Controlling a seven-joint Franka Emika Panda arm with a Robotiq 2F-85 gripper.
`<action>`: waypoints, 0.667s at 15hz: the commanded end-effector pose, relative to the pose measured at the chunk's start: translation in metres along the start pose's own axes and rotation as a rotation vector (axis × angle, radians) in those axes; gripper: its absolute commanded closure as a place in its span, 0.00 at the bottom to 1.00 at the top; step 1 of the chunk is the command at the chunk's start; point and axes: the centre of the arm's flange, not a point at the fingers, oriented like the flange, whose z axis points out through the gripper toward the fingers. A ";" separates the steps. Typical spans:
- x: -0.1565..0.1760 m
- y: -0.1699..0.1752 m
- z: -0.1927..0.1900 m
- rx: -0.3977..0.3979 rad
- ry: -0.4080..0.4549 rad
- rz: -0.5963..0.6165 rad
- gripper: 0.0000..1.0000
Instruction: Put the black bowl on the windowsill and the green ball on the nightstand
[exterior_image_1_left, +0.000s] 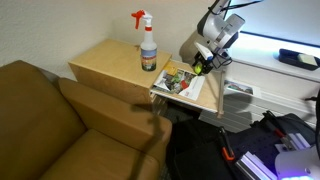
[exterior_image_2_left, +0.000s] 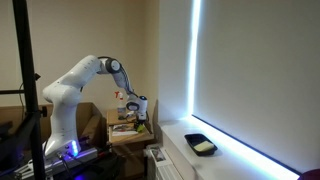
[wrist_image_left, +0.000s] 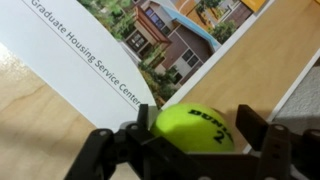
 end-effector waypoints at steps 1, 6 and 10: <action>0.001 0.008 -0.006 -0.013 -0.036 0.016 0.42; 0.003 0.009 -0.010 -0.006 -0.026 0.010 0.61; -0.021 0.005 -0.032 0.053 -0.070 -0.049 0.62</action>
